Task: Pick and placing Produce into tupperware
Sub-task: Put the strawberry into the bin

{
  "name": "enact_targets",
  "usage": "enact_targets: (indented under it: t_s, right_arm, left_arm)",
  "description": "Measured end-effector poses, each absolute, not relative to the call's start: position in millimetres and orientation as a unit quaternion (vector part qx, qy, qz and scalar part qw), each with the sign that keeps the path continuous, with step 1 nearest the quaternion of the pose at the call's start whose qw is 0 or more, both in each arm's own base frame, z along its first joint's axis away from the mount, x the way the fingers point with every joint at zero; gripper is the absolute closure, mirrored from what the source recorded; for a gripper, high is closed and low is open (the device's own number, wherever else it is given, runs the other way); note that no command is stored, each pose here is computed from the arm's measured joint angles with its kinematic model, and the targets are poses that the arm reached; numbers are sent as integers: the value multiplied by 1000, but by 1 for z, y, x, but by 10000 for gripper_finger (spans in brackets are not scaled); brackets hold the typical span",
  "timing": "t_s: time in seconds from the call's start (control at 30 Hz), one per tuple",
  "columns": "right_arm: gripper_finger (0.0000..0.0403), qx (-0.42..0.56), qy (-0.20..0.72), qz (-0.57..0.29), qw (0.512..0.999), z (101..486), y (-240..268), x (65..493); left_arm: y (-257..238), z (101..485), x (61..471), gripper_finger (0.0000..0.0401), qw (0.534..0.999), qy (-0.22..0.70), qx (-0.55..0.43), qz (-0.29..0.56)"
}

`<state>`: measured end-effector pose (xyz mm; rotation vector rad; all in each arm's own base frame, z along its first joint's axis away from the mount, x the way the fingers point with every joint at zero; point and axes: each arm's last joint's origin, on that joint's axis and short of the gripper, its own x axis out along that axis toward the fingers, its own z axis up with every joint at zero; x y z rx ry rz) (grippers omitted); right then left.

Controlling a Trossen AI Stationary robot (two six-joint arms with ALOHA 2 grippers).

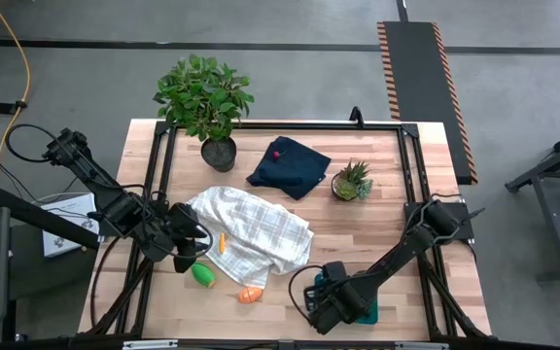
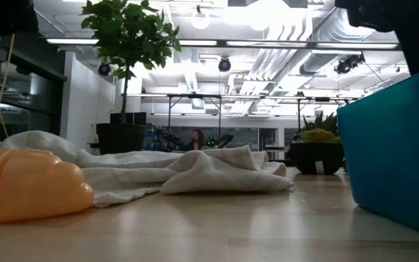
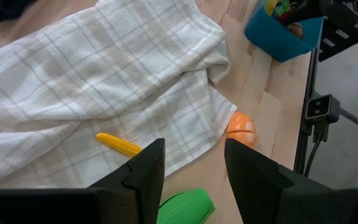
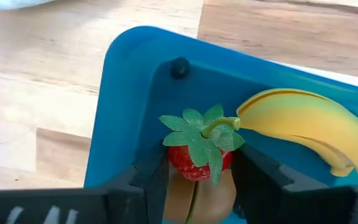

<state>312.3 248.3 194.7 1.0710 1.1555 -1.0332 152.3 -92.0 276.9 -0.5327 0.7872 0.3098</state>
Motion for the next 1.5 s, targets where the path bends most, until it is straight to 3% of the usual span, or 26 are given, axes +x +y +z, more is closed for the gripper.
enact_targets:
  t_s: [1.5]
  right_arm:
    - [258,450,497,-445,594,195,239,318]
  left_arm:
    - [-91,276,151,245,876,381,-253,153]
